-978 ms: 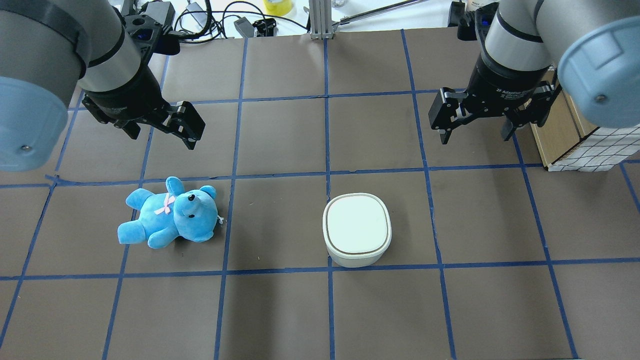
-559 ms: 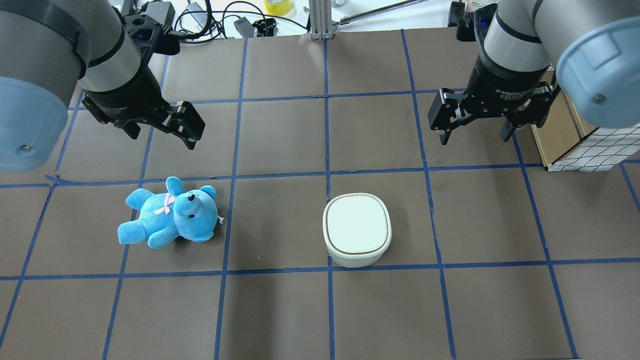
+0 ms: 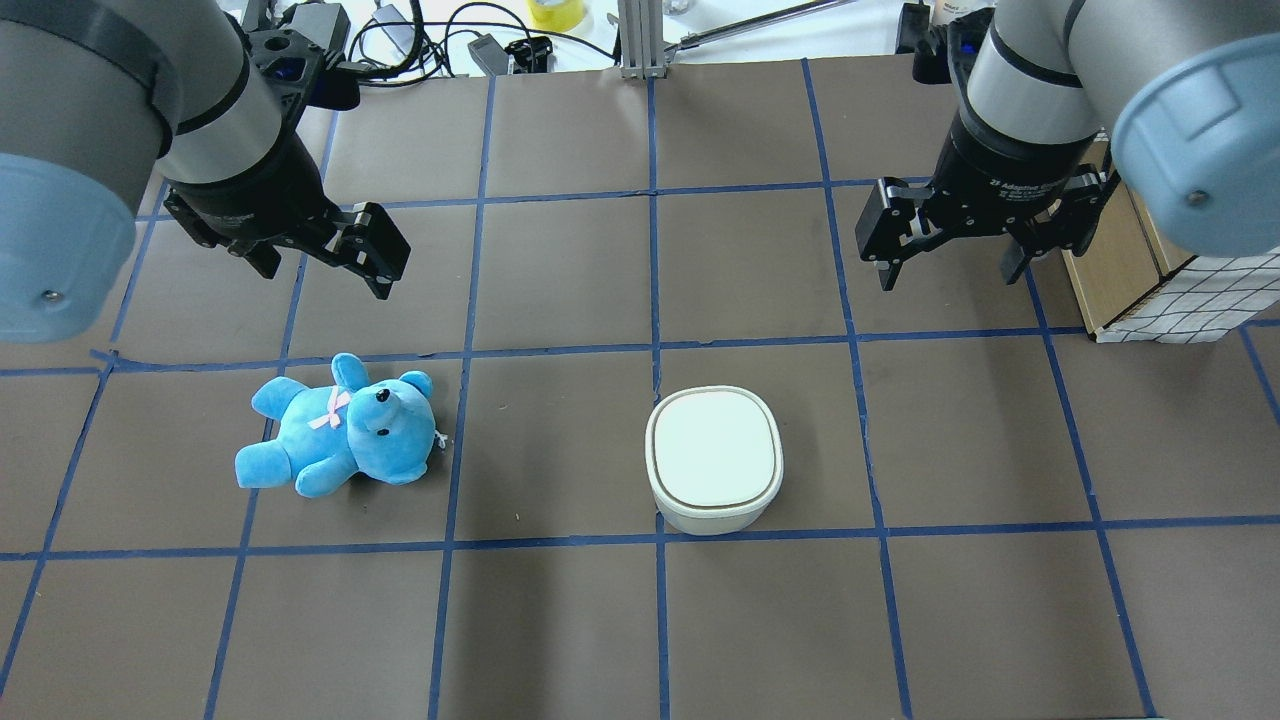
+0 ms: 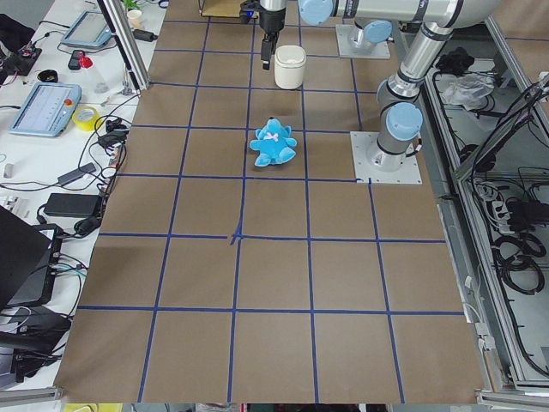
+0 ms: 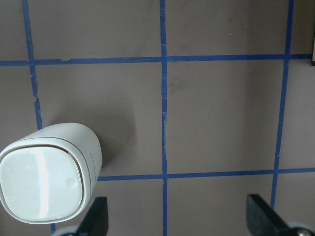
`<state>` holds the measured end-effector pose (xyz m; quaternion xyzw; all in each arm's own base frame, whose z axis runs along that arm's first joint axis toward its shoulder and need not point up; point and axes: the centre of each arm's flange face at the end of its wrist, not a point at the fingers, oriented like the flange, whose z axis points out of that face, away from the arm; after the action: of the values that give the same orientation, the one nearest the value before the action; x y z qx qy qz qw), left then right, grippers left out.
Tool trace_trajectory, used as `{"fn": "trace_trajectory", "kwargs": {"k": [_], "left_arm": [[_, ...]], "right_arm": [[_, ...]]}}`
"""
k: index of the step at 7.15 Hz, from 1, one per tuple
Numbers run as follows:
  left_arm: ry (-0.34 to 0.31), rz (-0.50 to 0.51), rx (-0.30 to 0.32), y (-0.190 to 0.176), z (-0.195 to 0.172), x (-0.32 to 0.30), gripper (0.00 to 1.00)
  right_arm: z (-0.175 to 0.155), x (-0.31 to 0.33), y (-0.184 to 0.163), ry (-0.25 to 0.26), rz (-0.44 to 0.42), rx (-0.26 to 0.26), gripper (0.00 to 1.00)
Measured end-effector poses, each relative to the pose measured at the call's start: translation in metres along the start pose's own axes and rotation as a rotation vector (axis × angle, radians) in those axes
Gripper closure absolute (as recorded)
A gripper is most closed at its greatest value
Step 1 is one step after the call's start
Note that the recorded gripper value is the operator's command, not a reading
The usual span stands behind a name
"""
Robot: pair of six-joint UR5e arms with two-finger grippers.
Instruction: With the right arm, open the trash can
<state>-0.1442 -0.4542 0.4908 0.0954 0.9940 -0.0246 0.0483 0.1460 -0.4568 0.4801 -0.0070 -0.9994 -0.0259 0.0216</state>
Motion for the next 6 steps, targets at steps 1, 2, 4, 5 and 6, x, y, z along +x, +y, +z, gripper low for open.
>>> {"fn": "trace_trajectory", "kwargs": {"k": [1, 2, 4, 5, 6], "left_arm": [[0.000, 0.000, 0.000, 0.000, 0.000, 0.000, 0.00], [0.000, 0.000, 0.000, 0.000, 0.000, 0.000, 0.00], [0.000, 0.000, 0.000, 0.000, 0.000, 0.000, 0.00], [0.000, 0.000, 0.000, 0.000, 0.000, 0.000, 0.00], [0.000, 0.000, 0.000, 0.000, 0.000, 0.000, 0.00]], "right_arm": [[0.000, 0.000, 0.000, 0.000, 0.000, -0.001, 0.01], [0.001, -0.001, 0.001, 0.001, -0.003, -0.003, 0.01], [0.005, -0.002, 0.002, -0.004, -0.006, -0.012, 0.48], [0.008, -0.003, 0.002, -0.008, -0.007, -0.016, 0.67], [0.010, -0.004, 0.002, -0.012, -0.006, -0.021, 0.82]]}}
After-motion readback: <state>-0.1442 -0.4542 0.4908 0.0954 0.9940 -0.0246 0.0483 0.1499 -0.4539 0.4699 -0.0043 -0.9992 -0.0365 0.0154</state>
